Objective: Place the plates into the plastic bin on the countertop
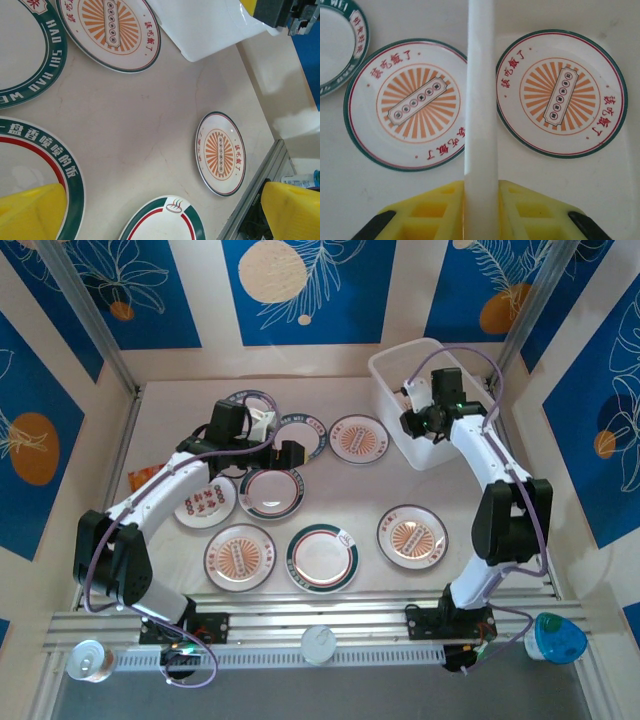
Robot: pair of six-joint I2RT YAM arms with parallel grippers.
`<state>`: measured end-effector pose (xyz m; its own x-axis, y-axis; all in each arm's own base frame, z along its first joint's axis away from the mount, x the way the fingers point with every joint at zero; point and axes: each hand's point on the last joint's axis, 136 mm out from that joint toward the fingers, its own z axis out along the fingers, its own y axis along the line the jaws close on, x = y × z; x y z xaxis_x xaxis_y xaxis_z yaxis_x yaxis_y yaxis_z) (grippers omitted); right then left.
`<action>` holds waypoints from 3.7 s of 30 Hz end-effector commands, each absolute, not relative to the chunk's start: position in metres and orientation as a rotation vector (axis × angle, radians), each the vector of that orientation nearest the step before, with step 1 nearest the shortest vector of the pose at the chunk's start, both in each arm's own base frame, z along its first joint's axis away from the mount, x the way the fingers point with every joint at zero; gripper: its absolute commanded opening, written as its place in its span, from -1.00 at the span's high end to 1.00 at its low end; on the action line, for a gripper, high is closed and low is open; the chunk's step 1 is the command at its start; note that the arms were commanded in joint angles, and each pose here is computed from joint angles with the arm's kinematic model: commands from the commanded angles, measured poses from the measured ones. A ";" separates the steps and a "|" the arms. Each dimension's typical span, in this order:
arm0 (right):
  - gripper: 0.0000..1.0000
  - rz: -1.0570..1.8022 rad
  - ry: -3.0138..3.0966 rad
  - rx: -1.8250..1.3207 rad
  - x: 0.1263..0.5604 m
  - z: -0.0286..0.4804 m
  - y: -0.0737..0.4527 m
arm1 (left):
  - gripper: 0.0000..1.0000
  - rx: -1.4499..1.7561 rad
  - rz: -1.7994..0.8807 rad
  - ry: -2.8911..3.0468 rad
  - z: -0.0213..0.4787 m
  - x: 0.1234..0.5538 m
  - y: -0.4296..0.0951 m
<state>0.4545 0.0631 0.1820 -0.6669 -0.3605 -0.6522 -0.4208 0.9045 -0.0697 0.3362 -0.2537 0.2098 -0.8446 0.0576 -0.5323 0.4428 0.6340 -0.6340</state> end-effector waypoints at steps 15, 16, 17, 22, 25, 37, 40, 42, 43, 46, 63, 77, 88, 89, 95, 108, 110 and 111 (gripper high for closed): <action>0.12 0.175 2.288 -0.462 0.427 0.240 0.044 | -0.99 0.445 -1.114 2.348 0.228 0.319 -0.258; 0.06 0.206 2.289 -0.406 0.429 0.249 0.051 | -0.99 0.443 -1.111 2.347 0.228 0.319 -0.257; 0.00 0.231 2.288 -0.358 0.432 0.255 0.057 | -0.99 0.444 -1.107 2.348 0.227 0.319 -0.257; -0.08 0.237 2.310 -0.018 0.466 0.265 0.081 | -0.99 0.437 -1.098 2.353 0.224 0.323 -0.257; -0.06 0.306 2.331 0.188 0.489 0.263 0.096 | -0.99 0.443 -1.091 2.355 0.224 0.324 -0.257; -0.29 -0.063 2.353 0.511 0.572 0.220 0.109 | -0.99 0.455 -1.038 2.384 0.214 0.328 -0.253; -0.27 -0.091 2.344 0.538 0.582 0.209 0.104 | -0.99 0.454 -1.019 2.392 0.212 0.329 -0.251; -0.26 -0.095 2.343 0.530 0.586 0.203 0.102 | -0.99 0.449 -1.006 2.397 0.211 0.330 -0.250; -0.25 -0.097 2.341 0.534 0.588 0.201 0.100 | -0.99 0.447 -1.004 2.399 0.210 0.331 -0.249; -0.21 -0.066 2.358 0.508 0.593 0.194 0.101 | -0.99 0.439 -0.999 2.401 0.209 0.333 -0.250; 0.21 0.071 2.337 0.207 0.629 0.182 0.130 | -0.99 0.405 -0.983 2.430 0.203 0.336 -0.249; 0.53 0.063 2.379 -0.047 0.615 0.182 0.137 | -0.99 0.401 -0.983 2.427 0.204 0.334 -0.247; 0.67 0.145 2.337 -0.341 0.610 0.192 0.156 | -0.99 0.396 -0.979 2.424 0.205 0.334 -0.246; 0.67 0.159 2.333 -0.367 0.608 0.192 0.159 | -0.99 0.398 -0.981 2.424 0.206 0.334 -0.247; 0.70 0.277 2.267 -0.582 0.593 0.198 0.184 | -0.99 0.399 -0.975 2.423 0.207 0.334 -0.246; 0.79 0.266 2.162 -0.850 0.559 0.202 0.175 | -0.99 0.400 -0.975 2.420 0.210 0.333 -0.246; 0.82 0.231 2.165 -0.854 0.556 0.201 0.165 | -0.99 0.399 -0.979 2.421 0.210 0.333 -0.247; 0.84 0.214 2.172 -0.846 0.555 0.200 0.159 | -0.99 0.398 -0.980 2.419 0.210 0.333 -0.247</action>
